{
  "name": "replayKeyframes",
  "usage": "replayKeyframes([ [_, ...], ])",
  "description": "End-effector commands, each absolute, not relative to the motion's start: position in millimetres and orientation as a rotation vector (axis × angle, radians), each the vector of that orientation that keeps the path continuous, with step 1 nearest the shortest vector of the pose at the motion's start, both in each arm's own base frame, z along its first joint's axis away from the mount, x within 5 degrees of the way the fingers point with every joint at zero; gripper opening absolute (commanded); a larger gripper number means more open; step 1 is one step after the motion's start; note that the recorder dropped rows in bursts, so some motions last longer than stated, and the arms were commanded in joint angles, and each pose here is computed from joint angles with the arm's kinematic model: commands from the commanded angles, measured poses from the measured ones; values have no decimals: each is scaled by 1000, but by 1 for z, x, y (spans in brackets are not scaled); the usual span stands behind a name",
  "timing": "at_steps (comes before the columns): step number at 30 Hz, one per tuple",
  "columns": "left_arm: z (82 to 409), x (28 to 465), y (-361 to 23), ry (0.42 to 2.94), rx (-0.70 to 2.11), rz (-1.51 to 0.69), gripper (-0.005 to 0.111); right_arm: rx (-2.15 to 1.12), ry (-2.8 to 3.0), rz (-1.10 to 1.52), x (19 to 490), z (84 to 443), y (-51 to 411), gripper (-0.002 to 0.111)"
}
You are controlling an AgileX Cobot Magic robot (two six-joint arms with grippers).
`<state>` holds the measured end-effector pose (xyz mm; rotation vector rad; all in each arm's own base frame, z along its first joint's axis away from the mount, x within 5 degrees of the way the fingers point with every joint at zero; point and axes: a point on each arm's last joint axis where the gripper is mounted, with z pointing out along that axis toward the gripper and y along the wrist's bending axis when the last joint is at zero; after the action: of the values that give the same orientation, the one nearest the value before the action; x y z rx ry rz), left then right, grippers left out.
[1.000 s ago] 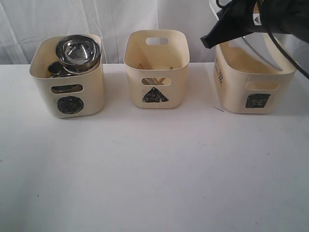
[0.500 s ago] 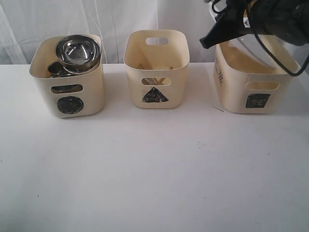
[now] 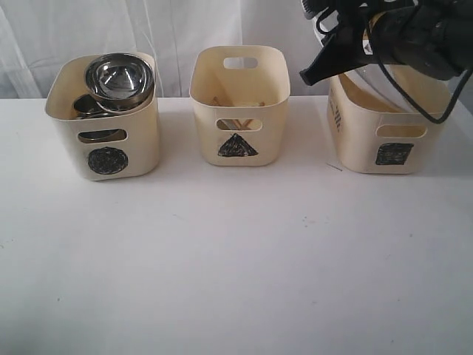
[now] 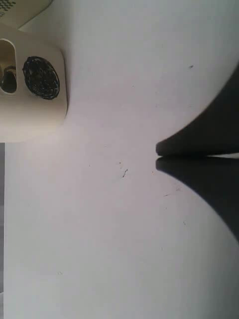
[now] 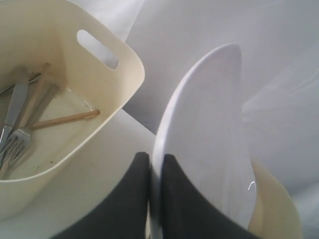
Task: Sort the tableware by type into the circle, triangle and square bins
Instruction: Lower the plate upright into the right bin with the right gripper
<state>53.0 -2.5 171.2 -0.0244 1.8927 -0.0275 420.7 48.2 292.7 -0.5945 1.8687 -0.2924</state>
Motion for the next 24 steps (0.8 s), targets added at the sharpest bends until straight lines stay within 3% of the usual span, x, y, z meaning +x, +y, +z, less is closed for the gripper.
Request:
replayKeyframes([
  [1, 170, 53, -3, 1889, -35, -36, 0, -633, 1813, -293, 423, 298, 50, 0],
  [11, 170, 53, -3, 1889, -35, -36, 0, -605, 1831, -269, 425, 294, 51, 1],
  [18, 170, 53, -3, 1889, -35, -36, 0, -572, 1838, -246, 424, 295, 51, 21],
  [24, 170, 53, -3, 1889, -35, -36, 0, -554, 1822, -250, 419, 306, 49, 23],
])
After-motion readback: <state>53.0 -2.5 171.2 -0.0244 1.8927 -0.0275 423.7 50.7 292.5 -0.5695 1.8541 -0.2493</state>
